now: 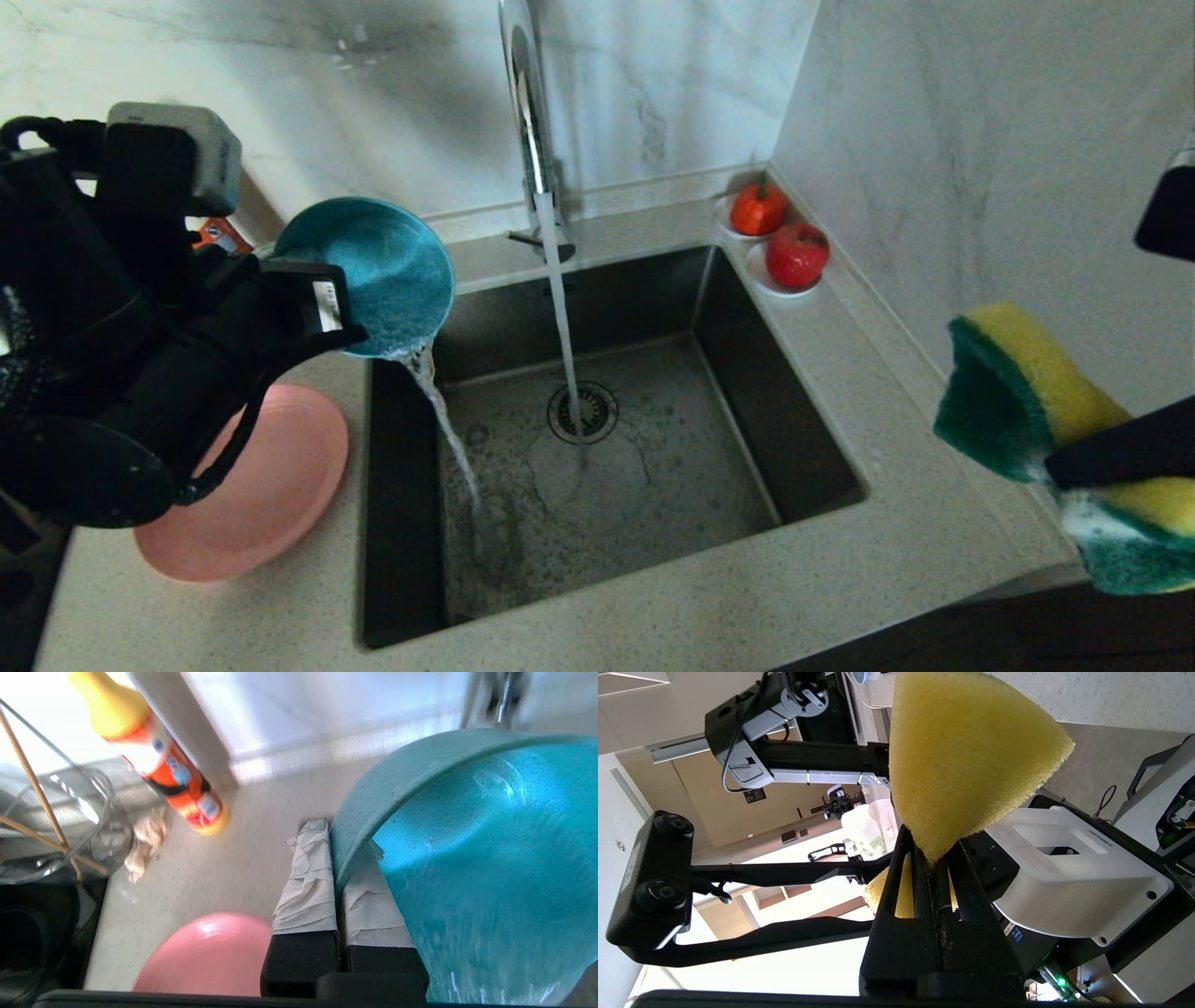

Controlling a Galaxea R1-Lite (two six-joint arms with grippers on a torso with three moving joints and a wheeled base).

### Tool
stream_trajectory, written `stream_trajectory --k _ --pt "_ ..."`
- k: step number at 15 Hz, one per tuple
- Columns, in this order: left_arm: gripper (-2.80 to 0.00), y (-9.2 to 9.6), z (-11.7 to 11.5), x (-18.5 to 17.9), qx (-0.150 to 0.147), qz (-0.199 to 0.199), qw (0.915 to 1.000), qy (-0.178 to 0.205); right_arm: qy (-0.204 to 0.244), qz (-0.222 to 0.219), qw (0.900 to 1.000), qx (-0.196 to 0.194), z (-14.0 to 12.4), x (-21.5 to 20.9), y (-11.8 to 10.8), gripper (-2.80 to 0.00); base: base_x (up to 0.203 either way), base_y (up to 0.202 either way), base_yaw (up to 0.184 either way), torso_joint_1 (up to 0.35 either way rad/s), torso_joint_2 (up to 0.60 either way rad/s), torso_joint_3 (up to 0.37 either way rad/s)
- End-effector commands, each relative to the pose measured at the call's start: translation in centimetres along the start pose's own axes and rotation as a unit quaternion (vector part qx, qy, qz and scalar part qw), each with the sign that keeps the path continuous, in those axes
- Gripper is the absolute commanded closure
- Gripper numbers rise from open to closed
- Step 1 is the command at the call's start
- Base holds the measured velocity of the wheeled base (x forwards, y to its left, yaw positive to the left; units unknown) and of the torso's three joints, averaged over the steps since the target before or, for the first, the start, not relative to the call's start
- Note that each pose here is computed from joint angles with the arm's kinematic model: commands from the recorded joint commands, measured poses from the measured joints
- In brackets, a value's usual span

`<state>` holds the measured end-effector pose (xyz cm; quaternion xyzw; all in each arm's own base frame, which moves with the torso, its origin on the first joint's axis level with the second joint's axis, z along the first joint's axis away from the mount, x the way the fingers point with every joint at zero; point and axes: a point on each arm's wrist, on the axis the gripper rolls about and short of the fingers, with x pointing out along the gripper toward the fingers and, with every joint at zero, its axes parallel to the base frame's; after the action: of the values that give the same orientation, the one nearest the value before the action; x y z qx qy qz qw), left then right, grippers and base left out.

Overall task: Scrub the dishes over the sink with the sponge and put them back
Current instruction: Rinse the bowl

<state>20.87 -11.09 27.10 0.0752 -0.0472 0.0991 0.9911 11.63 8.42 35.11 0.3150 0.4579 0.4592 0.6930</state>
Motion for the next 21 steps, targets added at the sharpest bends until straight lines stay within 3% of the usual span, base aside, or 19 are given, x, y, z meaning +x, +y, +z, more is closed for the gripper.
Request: stream_trajectory --k 1,4,8,12,14,21 --pt "0.00 0.1 0.1 -0.1 -0.014 0.006 0.9997 -0.016 0.000 0.003 1.000 0.001 0.2 0.0 0.2 0.00 0.000 0.000 0.000 0.000 0.00 0.000" --pt "0.00 0.2 0.1 -0.2 -0.032 0.009 0.9984 -0.046 -0.001 -0.001 1.000 0.005 0.4 0.1 -0.1 0.00 0.000 0.000 0.000 0.000 0.00 0.000" --pt "0.00 0.4 -0.4 -0.7 -0.030 -0.002 0.9944 -0.102 -0.001 -0.005 1.000 0.010 0.4 0.2 -0.3 0.00 0.000 0.000 0.000 0.000 0.00 0.000" --pt "0.00 0.3 -0.9 -0.8 -0.027 0.014 0.9843 -0.174 0.000 -0.005 1.000 0.010 0.6 0.3 -0.4 0.00 0.000 0.000 0.000 0.000 0.00 0.000" --pt "0.00 0.0 -1.6 -0.8 -0.001 0.002 0.9839 -0.179 0.001 -0.006 1.000 0.011 0.7 0.4 -0.4 0.00 0.000 0.000 0.000 0.000 0.00 0.000" --pt "0.00 1.3 1.3 -1.4 -0.018 0.016 0.9739 -0.226 -0.003 -0.002 1.000 0.008 0.5 0.1 -0.1 0.00 0.000 0.000 0.000 0.000 0.00 0.000"
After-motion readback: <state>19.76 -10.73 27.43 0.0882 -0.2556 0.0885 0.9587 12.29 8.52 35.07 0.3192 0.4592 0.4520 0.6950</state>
